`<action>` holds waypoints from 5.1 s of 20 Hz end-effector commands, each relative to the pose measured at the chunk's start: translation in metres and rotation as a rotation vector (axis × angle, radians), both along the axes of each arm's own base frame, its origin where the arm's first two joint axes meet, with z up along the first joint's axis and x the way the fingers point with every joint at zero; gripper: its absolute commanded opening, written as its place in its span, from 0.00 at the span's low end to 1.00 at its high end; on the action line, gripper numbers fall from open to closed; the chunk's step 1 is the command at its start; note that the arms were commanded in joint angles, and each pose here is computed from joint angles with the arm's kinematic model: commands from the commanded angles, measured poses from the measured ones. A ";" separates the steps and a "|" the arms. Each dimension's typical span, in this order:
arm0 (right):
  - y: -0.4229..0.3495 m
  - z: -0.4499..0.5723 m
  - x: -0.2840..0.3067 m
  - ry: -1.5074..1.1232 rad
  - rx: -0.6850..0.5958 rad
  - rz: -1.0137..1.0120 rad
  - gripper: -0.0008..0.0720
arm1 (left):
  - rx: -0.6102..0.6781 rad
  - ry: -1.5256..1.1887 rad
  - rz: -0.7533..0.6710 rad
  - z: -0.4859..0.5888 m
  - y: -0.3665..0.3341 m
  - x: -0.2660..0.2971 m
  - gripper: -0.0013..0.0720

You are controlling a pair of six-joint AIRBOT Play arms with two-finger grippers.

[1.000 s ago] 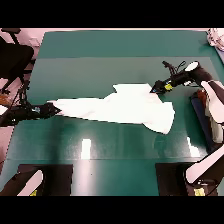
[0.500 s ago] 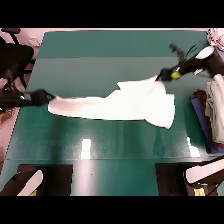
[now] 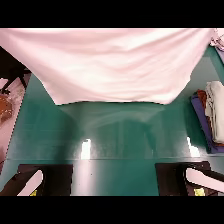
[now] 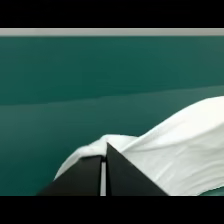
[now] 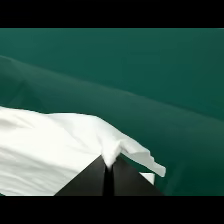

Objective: Fold the shirts.

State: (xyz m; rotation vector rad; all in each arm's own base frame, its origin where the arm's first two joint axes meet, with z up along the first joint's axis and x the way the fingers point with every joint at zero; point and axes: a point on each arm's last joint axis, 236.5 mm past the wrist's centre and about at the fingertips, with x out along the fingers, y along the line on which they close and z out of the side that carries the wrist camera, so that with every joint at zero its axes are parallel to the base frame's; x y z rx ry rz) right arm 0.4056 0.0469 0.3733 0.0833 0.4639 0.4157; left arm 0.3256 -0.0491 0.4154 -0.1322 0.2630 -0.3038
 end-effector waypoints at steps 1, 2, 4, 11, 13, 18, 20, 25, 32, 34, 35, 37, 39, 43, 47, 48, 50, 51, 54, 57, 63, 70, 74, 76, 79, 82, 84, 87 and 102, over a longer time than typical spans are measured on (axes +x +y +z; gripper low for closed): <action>-0.003 0.056 -0.077 -0.147 -0.039 -0.064 0.04 | 0.114 -0.122 0.090 0.062 0.012 -0.046 0.05; -0.001 0.068 -0.101 -0.189 -0.052 -0.083 0.04 | 0.143 -0.148 0.103 0.074 0.013 -0.061 0.05; 0.006 0.089 -0.146 -0.280 -0.081 -0.114 0.04 | 0.193 -0.234 0.151 0.104 0.016 -0.094 0.05; 0.032 0.203 -0.275 -0.809 -0.121 -0.257 0.04 | 0.281 -0.540 0.288 0.167 0.019 -0.195 0.05; 0.029 0.207 -0.269 -0.805 -0.132 -0.266 0.04 | 0.276 -0.558 0.287 0.172 0.018 -0.196 0.05; 0.006 0.105 -0.165 -0.338 -0.077 -0.149 0.04 | 0.236 -0.265 0.193 0.093 0.019 -0.124 0.05; -0.001 0.041 -0.123 -0.122 -0.008 -0.095 0.04 | 0.199 -0.048 0.126 0.024 0.017 -0.086 0.05; 0.018 -0.115 -0.034 0.190 0.053 0.062 0.04 | 0.047 0.212 0.031 -0.128 0.013 -0.004 0.05; 0.006 -0.219 0.074 0.266 0.103 -0.033 0.04 | 0.001 0.142 0.079 -0.207 0.038 0.085 0.05; 0.003 -0.230 0.096 0.274 0.093 -0.026 0.04 | -0.015 0.105 0.087 -0.214 0.043 0.109 0.05; 0.001 -0.232 0.107 0.267 0.083 -0.020 0.04 | -0.013 0.097 0.089 -0.219 0.046 0.118 0.05; -0.001 -0.237 0.126 0.270 0.081 -0.013 0.04 | -0.023 0.113 0.081 -0.236 0.047 0.132 0.05; 0.000 -0.248 0.136 0.309 0.089 0.007 0.04 | -0.027 0.156 0.063 -0.256 0.045 0.138 0.05; 0.005 -0.274 0.130 0.413 0.096 0.055 0.04 | 0.011 0.161 0.054 -0.265 0.047 0.141 0.05; 0.007 -0.295 0.111 0.478 0.104 0.057 0.04 | 0.049 0.191 0.014 -0.274 0.041 0.136 0.05; 0.008 -0.303 0.104 0.501 0.107 0.057 0.04 | 0.059 0.193 0.014 -0.275 0.042 0.136 0.05; 0.009 -0.317 0.095 0.528 0.112 0.048 0.04 | 0.068 0.199 0.019 -0.279 0.044 0.137 0.05; 0.008 -0.321 0.093 0.530 0.113 0.038 0.04 | 0.066 0.210 0.015 -0.284 0.044 0.138 0.05; 0.006 -0.324 0.088 0.521 0.104 0.030 0.04 | 0.057 0.252 -0.007 -0.299 0.040 0.139 0.05; 0.004 -0.329 0.085 0.540 0.082 0.033 0.04 | 0.072 0.311 -0.032 -0.322 0.039 0.138 0.05; 0.009 -0.351 0.076 0.620 0.094 0.065 0.04 | 0.057 0.400 -0.049 -0.362 0.038 0.142 0.05; 0.009 -0.366 0.063 0.699 0.113 0.090 0.93 | -0.005 0.464 -0.034 -0.368 0.038 0.134 0.95; -0.024 -0.335 0.059 0.661 0.145 0.007 0.93 | -0.052 0.617 -0.023 -0.373 0.065 0.091 0.95; -0.038 -0.321 0.041 0.709 0.193 -0.028 0.93 | -0.073 0.660 0.003 -0.368 0.088 0.068 0.95; -0.043 -0.314 0.001 0.844 0.273 -0.053 0.93 | -0.085 0.767 0.039 -0.376 0.108 0.031 0.95; -0.043 -0.333 -0.031 0.890 0.318 -0.113 0.93 | -0.122 0.887 0.016 -0.407 0.091 -0.005 0.95; -0.042 -0.350 -0.054 0.909 0.349 -0.163 0.93 | -0.169 0.975 -0.023 -0.430 0.073 -0.031 0.95; -0.032 -0.372 -0.085 0.943 0.369 -0.196 0.92 | -0.208 1.029 -0.023 -0.450 0.062 -0.051 0.95; -0.009 -0.419 -0.136 1.073 0.421 -0.214 0.86 | -0.280 1.001 0.160 -0.488 0.075 -0.045 0.88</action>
